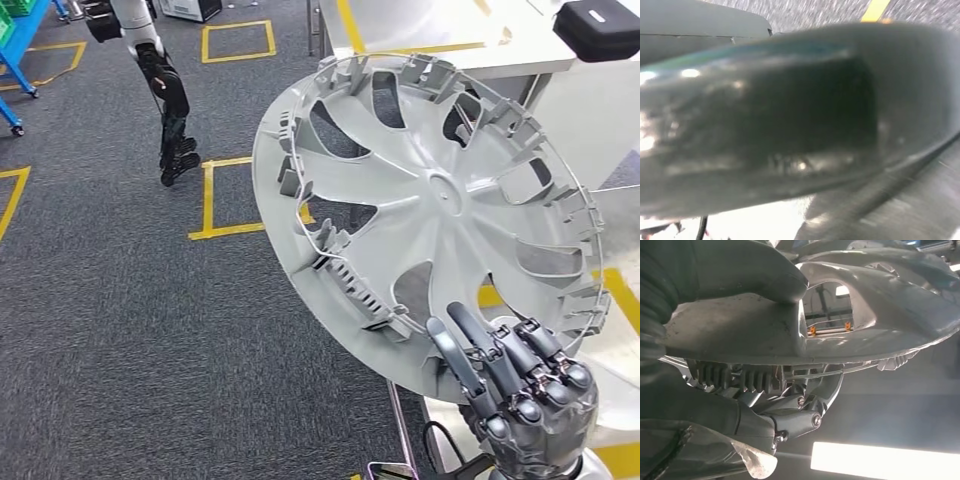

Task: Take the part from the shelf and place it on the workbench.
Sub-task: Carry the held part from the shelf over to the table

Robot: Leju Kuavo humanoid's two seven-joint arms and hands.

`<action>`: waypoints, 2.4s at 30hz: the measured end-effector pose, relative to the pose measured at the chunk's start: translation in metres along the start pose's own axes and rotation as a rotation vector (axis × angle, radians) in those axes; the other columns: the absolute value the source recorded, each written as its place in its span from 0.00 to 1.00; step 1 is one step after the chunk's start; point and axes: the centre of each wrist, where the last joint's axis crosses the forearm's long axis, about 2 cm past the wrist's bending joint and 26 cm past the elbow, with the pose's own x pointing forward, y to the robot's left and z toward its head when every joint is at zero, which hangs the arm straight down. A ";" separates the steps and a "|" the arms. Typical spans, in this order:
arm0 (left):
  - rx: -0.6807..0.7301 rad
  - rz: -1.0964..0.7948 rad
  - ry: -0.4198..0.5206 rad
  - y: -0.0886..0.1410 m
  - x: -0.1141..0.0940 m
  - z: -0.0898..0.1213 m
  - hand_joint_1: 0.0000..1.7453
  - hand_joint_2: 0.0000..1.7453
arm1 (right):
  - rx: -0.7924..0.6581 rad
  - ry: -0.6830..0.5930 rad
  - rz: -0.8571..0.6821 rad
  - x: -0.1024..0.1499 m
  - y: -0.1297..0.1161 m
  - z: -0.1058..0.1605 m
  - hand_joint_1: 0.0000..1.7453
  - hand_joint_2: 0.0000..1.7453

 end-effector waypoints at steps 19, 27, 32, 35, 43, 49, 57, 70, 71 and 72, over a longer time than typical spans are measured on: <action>-0.016 -0.011 -0.056 0.001 0.004 0.001 0.00 0.00 | 0.010 -0.036 -0.044 0.003 0.012 0.003 1.00 1.00; -0.041 -0.010 -0.061 -0.004 0.001 -0.001 0.00 0.00 | 0.012 -0.038 -0.044 0.003 0.013 0.003 1.00 1.00; -0.041 -0.003 -0.070 -0.003 0.000 0.000 0.00 0.00 | 0.010 -0.038 -0.043 0.003 0.014 0.002 1.00 1.00; -0.041 -0.005 -0.073 -0.003 0.001 0.000 0.00 0.00 | 0.010 -0.039 -0.043 0.003 0.014 0.002 1.00 1.00; -0.046 -0.007 -0.073 -0.007 0.001 -0.001 0.00 0.00 | 0.012 -0.045 -0.045 0.003 0.015 0.003 1.00 1.00; -0.045 -0.010 -0.079 -0.006 0.004 -0.001 0.00 0.00 | 0.015 -0.045 -0.047 0.003 0.015 0.003 1.00 1.00; -0.049 -0.018 -0.077 -0.009 0.004 -0.001 0.00 0.00 | 0.015 -0.044 -0.047 0.004 0.016 0.003 1.00 1.00; -0.046 -0.022 -0.076 -0.008 0.005 -0.001 0.00 0.00 | 0.014 -0.041 -0.051 0.004 0.018 0.003 1.00 1.00; -0.047 -0.021 -0.074 -0.009 0.004 -0.001 0.00 0.00 | 0.014 -0.041 -0.052 0.004 0.018 0.003 1.00 1.00; -0.048 -0.021 -0.074 -0.009 0.004 -0.001 0.00 0.00 | 0.016 -0.041 -0.053 0.004 0.018 0.003 1.00 1.00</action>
